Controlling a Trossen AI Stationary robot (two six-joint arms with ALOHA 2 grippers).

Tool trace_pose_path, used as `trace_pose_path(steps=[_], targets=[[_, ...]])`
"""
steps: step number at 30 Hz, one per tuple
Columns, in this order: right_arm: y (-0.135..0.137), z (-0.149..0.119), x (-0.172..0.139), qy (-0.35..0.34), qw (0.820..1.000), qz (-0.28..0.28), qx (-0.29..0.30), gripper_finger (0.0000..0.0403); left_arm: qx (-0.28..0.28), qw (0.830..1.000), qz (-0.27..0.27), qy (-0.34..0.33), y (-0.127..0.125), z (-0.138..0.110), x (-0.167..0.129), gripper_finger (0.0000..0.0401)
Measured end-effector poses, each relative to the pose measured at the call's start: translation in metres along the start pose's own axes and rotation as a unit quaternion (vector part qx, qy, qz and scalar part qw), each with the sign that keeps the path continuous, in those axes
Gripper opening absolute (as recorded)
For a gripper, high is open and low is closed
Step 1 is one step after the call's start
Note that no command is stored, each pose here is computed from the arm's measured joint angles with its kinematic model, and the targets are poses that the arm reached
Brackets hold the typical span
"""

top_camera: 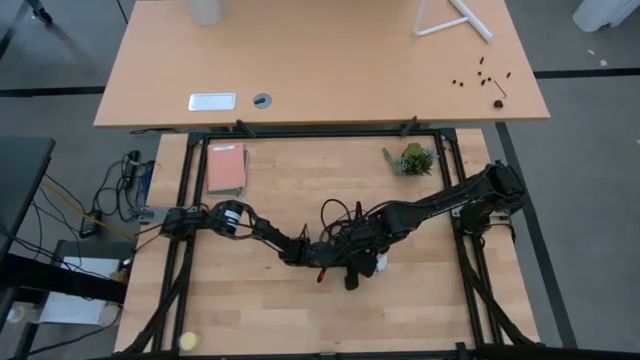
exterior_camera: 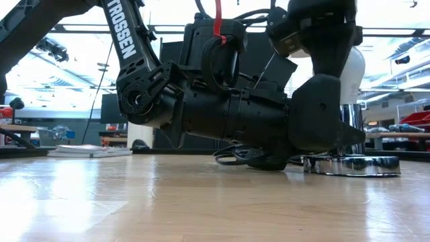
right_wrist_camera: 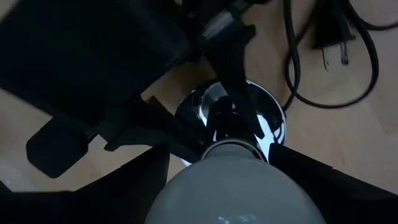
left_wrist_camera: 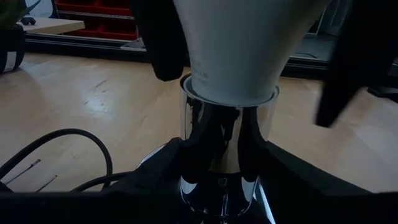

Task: Screw lightbulb
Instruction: Insert the lightbulb into the lamp

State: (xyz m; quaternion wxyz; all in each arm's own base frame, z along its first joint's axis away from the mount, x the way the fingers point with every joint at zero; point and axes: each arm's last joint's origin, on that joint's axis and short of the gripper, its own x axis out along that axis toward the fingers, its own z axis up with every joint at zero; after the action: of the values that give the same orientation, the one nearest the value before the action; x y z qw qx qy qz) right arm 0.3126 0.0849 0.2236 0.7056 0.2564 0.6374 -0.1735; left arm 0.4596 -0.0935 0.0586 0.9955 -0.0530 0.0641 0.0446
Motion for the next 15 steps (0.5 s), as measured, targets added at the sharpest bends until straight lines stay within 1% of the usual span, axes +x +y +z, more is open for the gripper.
trace_pose_path(steps=[5, 8, 15], targets=[[0.002, 0.001, -0.002, -0.006, 0.998, 0.009, -0.056, 0.0298, 0.0, 1.0, 0.002, 0.0, 0.0, 0.0, 0.0, 0.0198], [0.004, 0.003, -0.009, -0.011, 0.996, 0.012, -0.088, 0.0309, 0.0, 1.0, 0.003, -0.001, 0.0, 0.0, 0.0, 0.0198], [0.005, 0.011, -0.035, -0.036, 0.992, -0.01, -0.124, 0.033, 0.001, 1.0, 0.01, -0.001, 0.001, 0.0, 0.0, 0.0198]])
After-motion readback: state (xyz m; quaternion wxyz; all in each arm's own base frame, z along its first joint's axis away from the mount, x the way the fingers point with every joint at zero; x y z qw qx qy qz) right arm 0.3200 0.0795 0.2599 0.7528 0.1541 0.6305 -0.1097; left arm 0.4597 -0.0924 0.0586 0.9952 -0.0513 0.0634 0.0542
